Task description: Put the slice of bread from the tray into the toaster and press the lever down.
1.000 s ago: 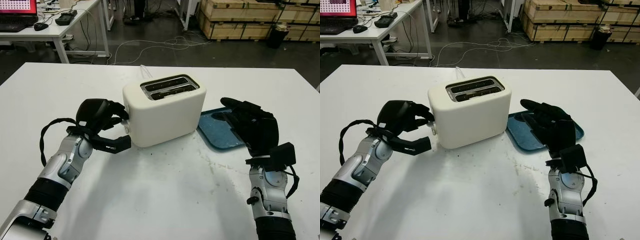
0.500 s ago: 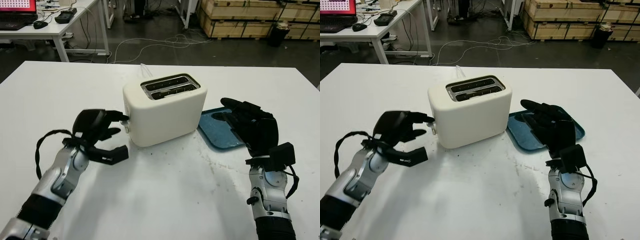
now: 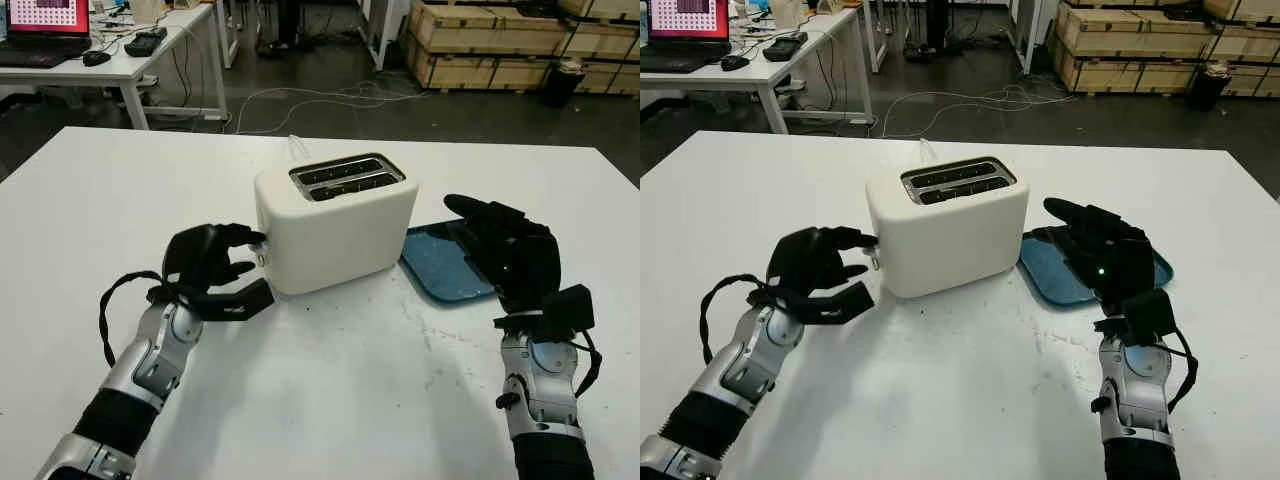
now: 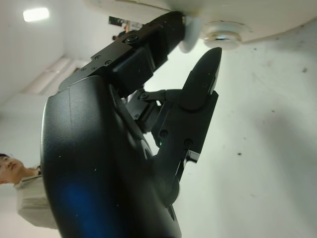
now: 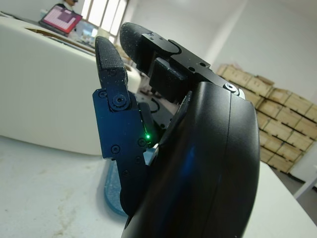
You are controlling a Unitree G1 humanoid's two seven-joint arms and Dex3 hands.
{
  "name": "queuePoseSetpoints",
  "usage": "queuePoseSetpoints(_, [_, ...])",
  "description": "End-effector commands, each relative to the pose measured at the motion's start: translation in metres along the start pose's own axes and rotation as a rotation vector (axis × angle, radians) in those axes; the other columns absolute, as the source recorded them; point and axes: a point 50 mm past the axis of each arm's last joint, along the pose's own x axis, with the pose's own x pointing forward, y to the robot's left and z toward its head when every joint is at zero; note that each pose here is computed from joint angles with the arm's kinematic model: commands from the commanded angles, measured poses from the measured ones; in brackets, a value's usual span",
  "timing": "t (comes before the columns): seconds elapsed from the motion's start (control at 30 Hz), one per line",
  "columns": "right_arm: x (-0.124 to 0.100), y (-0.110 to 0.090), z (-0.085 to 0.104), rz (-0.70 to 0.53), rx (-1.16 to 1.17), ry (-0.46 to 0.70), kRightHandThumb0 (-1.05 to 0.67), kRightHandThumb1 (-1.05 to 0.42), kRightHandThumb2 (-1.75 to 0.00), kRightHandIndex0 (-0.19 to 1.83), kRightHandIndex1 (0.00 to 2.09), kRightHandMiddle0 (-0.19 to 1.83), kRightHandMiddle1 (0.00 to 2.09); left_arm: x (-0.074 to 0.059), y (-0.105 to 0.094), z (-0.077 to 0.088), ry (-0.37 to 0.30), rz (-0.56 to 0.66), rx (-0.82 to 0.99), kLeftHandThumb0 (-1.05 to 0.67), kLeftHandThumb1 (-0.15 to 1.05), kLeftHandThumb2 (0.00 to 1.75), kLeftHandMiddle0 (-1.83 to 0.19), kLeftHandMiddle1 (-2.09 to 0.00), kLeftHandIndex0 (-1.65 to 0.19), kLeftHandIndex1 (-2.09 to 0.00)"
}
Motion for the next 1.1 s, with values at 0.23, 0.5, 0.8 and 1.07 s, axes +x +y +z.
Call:
queuePoseSetpoints(0.23, [0.001,-0.003,0.001,-0.009,0.004,0.009,-0.44,-0.90,0.00,1.01,0.46,1.07,0.00,-0.019,-0.051,0.001,0.018,-0.264,-0.018,-0.17,0.79,0.01,-0.81,-1.24,-1.25,-0.05])
queuePoseSetpoints(0.5, [0.017,-0.003,-0.013,-0.008,0.000,0.038,-0.44,-0.90,0.00,1.02,0.45,1.08,0.00,-0.013,-0.024,0.005,-0.016,-0.207,0.051,-0.28,0.92,0.19,-0.81,-1.09,-1.14,0.00])
queuePoseSetpoints(0.8, [0.050,-0.004,-0.039,-0.010,0.002,0.079,-0.39,-0.82,0.00,1.19,0.19,1.11,0.00,-0.008,-0.013,0.012,-0.045,-0.170,0.091,-0.28,0.92,0.37,-0.87,-1.19,-1.26,-0.07])
queuePoseSetpoints(1.07, [0.051,-0.005,-0.042,-0.009,-0.030,0.080,-0.38,-0.82,0.00,1.20,0.15,1.10,0.00,-0.003,-0.009,0.013,-0.063,-0.161,0.096,-0.34,0.92,0.42,-0.90,-1.22,-1.31,-0.13])
